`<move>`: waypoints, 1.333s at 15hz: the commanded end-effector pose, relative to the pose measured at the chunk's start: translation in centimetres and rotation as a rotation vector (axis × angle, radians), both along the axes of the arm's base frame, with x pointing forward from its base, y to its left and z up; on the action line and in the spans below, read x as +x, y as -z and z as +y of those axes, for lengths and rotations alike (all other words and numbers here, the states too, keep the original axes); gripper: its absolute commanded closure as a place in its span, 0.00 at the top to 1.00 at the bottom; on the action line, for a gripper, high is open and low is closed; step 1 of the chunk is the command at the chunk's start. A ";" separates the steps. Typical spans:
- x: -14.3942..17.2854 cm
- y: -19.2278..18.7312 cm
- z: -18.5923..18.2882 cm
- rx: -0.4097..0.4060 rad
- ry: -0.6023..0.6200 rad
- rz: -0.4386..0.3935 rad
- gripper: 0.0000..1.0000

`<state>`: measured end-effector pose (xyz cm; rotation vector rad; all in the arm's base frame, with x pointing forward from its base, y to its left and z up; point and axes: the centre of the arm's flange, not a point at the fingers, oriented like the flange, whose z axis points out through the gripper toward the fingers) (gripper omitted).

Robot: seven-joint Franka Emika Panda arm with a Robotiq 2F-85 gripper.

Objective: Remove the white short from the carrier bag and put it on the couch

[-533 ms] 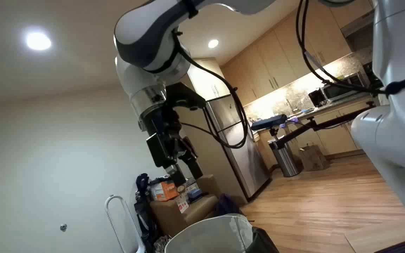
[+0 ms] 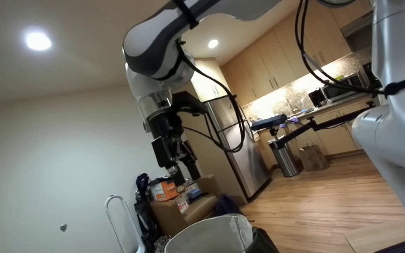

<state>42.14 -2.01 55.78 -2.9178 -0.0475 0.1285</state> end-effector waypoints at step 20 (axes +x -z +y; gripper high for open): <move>5.3 24.1 -20.5 0.021 -0.124 -0.159 1.00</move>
